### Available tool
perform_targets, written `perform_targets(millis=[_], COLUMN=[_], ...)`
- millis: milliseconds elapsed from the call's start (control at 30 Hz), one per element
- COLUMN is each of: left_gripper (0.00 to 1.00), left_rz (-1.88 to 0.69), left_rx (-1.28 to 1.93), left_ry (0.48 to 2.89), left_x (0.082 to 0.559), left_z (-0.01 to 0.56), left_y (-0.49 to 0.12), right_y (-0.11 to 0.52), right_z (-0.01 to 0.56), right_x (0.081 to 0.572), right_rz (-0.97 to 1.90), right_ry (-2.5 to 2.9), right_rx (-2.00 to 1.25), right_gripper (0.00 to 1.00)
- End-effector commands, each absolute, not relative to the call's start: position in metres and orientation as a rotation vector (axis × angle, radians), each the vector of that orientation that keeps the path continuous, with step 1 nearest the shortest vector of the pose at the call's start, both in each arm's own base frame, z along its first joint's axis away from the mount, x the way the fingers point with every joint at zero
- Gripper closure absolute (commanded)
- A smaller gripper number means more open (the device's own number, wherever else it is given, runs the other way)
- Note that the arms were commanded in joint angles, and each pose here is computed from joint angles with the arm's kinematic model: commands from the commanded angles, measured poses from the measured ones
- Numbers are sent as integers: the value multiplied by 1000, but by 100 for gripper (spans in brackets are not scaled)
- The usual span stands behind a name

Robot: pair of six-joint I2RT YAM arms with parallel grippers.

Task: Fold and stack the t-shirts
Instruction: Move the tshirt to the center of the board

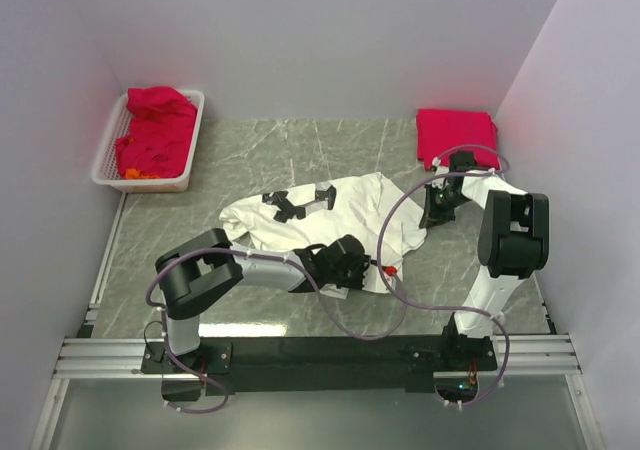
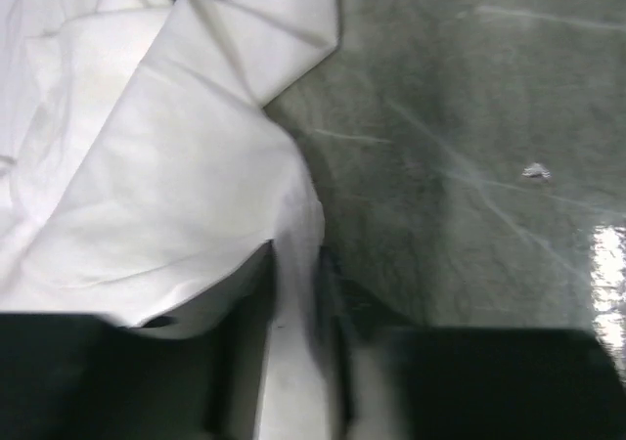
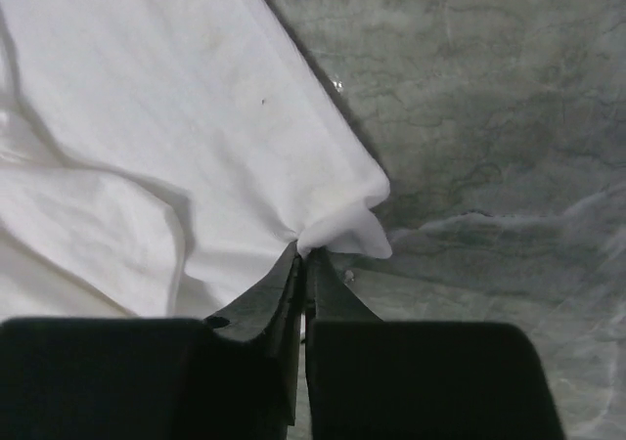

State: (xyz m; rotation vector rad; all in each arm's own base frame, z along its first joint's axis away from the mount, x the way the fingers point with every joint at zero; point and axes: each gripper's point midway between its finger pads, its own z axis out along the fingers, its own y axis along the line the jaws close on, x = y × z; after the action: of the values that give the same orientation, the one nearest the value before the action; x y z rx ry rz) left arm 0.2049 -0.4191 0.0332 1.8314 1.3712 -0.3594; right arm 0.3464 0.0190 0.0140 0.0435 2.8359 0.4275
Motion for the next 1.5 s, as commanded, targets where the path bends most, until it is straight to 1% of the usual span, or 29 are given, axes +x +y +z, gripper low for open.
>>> perform_targets(millis=[0, 33, 100, 133, 167, 200, 233, 300, 400, 467, 500, 567, 600, 633, 700, 767, 800, 833, 867, 900, 933, 1000, 1033, 1133, 1200, 1267, 1300, 1333, 1467], left_gripper=[75, 82, 87, 90, 93, 95, 97, 99, 99, 99, 99, 99, 99, 99, 99, 99, 99, 99, 98, 96, 83, 70, 58, 50, 50, 50, 50, 48, 42], left_rz=[-292, -307, -384, -413, -437, -511, -534, -561, -575, -524, -475, -423, -370, -314, -233, -172, -196, -177, -200, -295, -301, -491, -512, -568, -552, -538, -523, -490, -439], left_rx=[1742, 1710, 1697, 1650, 1681, 1645, 1664, 1628, 1651, 1634, 1649, 1628, 1666, 1613, 1623, 1538, 1512, 1447, 1411, 1356, 1292, 1249, 1255, 1332, 1440, 1515, 1584, 1616, 1705], left_ry=[1390, 1380, 1400, 1388, 1444, 1439, 1521, 1526, 1593, 1690, 1675, 1812, 1774, 1833, 1877, 1943, 2009, 2030, 2058, 2121, 2107, 2156, 2125, 2009, 1913, 1931, 1860, 1894, 1900], left_x=[222, 222, 211, 211, 202, 193, 189, 186, 180, 188, 190, 192, 195, 205, 210, 228, 232, 251, 259, 262, 285, 280, 287, 268, 248, 224, 212, 202, 176], left_z=[55, 76, 91, 120, 117, 140, 132, 149, 138, 115, 114, 87, 84, 76, 54, 50, 41, 52, 55, 49, 71, 76, 92, 112, 123, 107, 109, 91, 62], left_y=[-426, -422, -410, -401, -384, -377, -354, -330, -273, -230, -214, -168, -154, -129, -101, -76, -71, -64, -62, -66, -63, -69, -71, -86, -107, -116, -131, -128, -142], right_y=[10, 1, -11, -25, -31, -36, -46, -54, -62, -69, -71, -74, -73, -73, -68, -64, -62, -56, -52, -49, -41, -35, -31, -26, -24, -26, -26, -26, -29], right_z=[9, 11, 20, 23, 30, 34, 40, 44, 49, 51, 51, 50, 48, 48, 46, 46, 47, 48, 49, 51, 53, 59, 63, 71, 72, 74, 75, 76, 82], right_x=[342, 340, 340, 340, 340, 341, 341, 340, 336, 332, 330, 326, 323, 322, 318, 316, 317, 316, 316, 316, 315, 315, 316, 312, 311, 309, 309, 309, 309], right_rz=[413, 383, 322, 265, 237, 209, 161, 115, 61, 24, 12, -7, -3, 1, 39, 74, 92, 138, 169, 194, 238, 283, 301, 330, 338, 326, 321, 317, 302], right_ry=[2873, 2868, 2840, 2831, 2814, 2806, 2798, 2792, 2797, 2798, 2801, 2814, 2819, 2818, 2831, 2834, 2831, 2822, 2822, 2815, 2808, 2794, 2781, 2776, 2778, 2782, 2782, 2779, 2780], right_rx=[65, 78, 93, 116, 118, 117, 121, 113, 75, 36, 23, -24, -42, -64, -90, -116, -134, -146, -154, -161, -170, -187, -195, -200, -206, -204, -211, -213, -214], right_gripper=[100, 100, 100, 100, 100, 100, 100, 100, 100, 100, 100, 100, 100, 100, 100, 100, 100, 100, 100, 100, 100, 100, 100, 100, 100, 100, 100, 100, 100])
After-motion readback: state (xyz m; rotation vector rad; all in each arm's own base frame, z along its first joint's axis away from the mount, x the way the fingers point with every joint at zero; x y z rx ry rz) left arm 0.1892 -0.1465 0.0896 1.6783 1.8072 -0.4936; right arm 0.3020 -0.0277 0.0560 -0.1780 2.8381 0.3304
